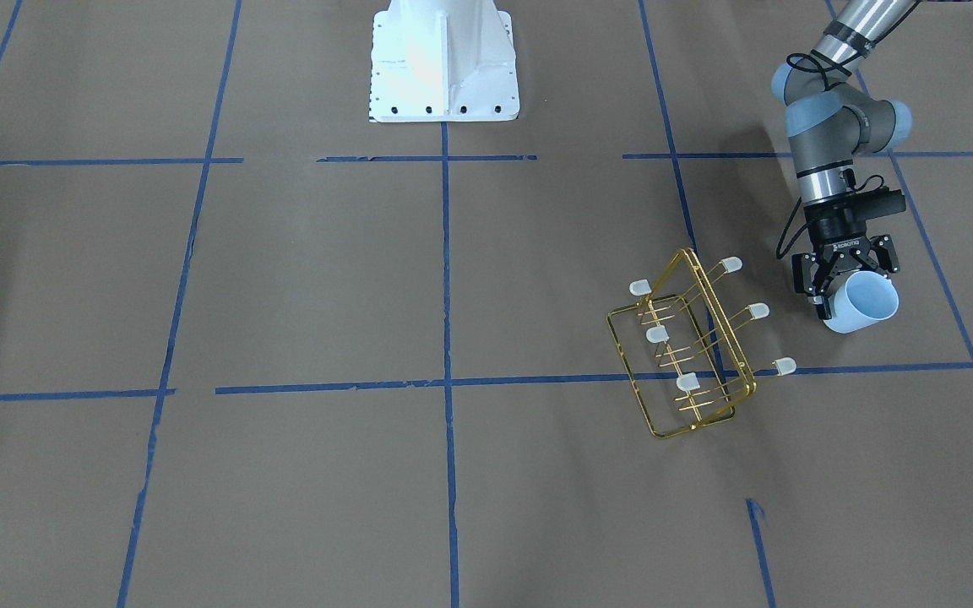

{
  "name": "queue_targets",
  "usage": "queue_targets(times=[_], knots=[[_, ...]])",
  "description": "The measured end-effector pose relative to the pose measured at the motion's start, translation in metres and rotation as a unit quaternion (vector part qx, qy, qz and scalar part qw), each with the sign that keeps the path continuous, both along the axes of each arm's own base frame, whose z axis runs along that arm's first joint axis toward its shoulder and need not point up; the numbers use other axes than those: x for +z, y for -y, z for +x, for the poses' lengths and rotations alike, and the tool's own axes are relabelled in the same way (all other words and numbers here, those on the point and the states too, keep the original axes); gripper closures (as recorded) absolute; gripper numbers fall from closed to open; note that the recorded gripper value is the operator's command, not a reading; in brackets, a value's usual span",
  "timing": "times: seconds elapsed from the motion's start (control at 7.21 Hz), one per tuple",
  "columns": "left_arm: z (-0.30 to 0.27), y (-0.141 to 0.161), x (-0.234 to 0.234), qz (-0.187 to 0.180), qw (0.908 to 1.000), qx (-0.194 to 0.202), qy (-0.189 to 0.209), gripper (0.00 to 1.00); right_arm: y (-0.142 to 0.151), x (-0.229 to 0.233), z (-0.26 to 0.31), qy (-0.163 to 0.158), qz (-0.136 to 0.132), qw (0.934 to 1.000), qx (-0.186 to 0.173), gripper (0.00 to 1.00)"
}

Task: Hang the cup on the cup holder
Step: 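Close the left gripper on the light blue cup's rim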

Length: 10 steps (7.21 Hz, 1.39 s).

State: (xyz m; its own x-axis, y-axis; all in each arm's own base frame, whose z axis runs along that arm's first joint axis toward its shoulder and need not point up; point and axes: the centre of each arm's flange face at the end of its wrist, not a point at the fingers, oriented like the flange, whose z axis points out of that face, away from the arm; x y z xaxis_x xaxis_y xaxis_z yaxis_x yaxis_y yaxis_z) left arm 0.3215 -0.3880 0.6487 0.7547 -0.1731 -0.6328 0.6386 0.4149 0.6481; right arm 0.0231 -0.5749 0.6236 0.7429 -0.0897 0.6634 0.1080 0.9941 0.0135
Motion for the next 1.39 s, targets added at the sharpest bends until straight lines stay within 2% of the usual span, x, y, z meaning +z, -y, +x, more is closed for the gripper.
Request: queue_targets(times=[0.83,0.97,1.11,1.25,1.39], knots=[[0.005,0.002,0.002,0.001,1.0000,-0.001,-0.001,0.06,0.000,0.000,0.000,0.000,0.000,1.0000,0.000,0.00],[0.007,0.003,0.001,0.001,1.0000,-0.001,-0.003,0.21,0.000,0.000,0.000,0.000,0.000,1.0000,0.000,0.00],[0.009,0.004,0.000,0.002,1.0000,-0.001,-0.006,0.54,0.000,0.000,0.000,0.000,0.000,1.0000,0.000,0.00],[0.010,0.005,-0.002,0.005,0.9999,-0.001,-0.013,0.77,0.000,0.000,0.000,0.000,0.000,1.0000,0.000,0.00],[0.010,0.005,-0.003,0.007,0.9998,-0.002,-0.019,0.88,0.000,0.000,0.000,0.000,0.000,1.0000,0.000,0.00]])
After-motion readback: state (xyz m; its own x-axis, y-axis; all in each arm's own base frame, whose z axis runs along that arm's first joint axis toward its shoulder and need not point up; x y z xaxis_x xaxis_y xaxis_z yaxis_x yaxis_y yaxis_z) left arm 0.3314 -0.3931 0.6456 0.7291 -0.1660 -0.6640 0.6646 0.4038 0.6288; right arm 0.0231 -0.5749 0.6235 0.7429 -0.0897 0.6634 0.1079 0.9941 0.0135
